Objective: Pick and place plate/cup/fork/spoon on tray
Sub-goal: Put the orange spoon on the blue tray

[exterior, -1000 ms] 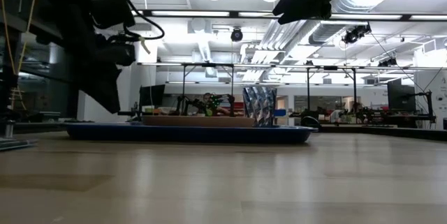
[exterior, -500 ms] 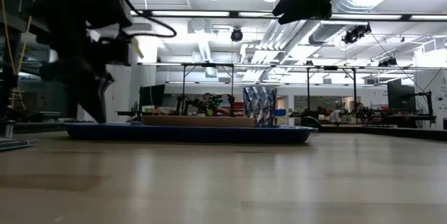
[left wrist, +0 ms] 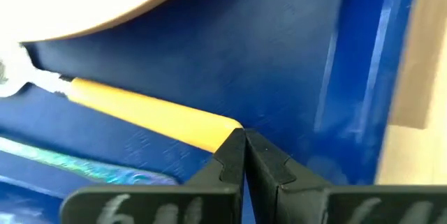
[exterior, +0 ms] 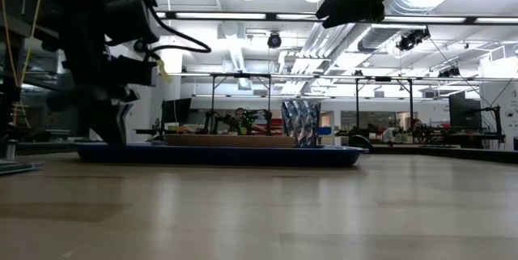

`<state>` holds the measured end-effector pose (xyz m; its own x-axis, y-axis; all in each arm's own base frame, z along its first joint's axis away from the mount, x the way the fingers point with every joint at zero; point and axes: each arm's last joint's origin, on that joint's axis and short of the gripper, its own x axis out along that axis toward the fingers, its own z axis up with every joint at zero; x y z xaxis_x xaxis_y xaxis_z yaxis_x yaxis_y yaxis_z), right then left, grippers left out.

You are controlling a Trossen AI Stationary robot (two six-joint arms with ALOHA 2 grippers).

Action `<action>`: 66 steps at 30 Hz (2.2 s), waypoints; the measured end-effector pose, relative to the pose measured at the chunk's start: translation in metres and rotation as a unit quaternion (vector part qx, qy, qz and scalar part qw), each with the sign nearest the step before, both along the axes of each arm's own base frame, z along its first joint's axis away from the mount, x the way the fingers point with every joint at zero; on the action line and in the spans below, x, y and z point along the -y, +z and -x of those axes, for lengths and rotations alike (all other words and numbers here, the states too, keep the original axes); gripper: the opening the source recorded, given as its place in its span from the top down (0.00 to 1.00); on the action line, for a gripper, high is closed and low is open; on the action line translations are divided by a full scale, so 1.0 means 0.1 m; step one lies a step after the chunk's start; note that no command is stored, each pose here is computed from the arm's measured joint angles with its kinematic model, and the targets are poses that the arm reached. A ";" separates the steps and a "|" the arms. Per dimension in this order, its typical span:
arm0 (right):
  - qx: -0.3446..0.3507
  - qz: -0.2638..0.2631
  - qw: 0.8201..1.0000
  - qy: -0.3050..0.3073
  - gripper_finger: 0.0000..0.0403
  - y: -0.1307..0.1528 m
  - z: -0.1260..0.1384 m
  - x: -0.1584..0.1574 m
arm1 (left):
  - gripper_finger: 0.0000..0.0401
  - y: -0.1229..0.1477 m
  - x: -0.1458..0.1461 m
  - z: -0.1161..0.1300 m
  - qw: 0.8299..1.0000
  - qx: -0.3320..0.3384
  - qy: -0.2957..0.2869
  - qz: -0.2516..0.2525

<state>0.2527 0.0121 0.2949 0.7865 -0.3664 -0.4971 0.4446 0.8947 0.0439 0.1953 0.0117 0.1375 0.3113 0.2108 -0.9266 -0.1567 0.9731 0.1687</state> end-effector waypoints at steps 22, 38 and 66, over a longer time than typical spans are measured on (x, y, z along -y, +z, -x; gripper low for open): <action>0.001 -0.001 1.000 -0.001 0.57 0.00 0.00 0.00 | 1.00 0.01 -0.17 -0.04 0.999 0.025 0.022 -0.025; 0.000 -0.002 1.000 -0.001 0.57 0.00 0.00 0.00 | 1.00 0.04 -0.15 -0.01 1.000 0.024 0.003 -0.006; 0.000 0.000 1.000 0.000 0.57 0.00 0.00 0.00 | 1.00 -0.07 -0.16 -0.10 1.000 0.022 0.000 0.013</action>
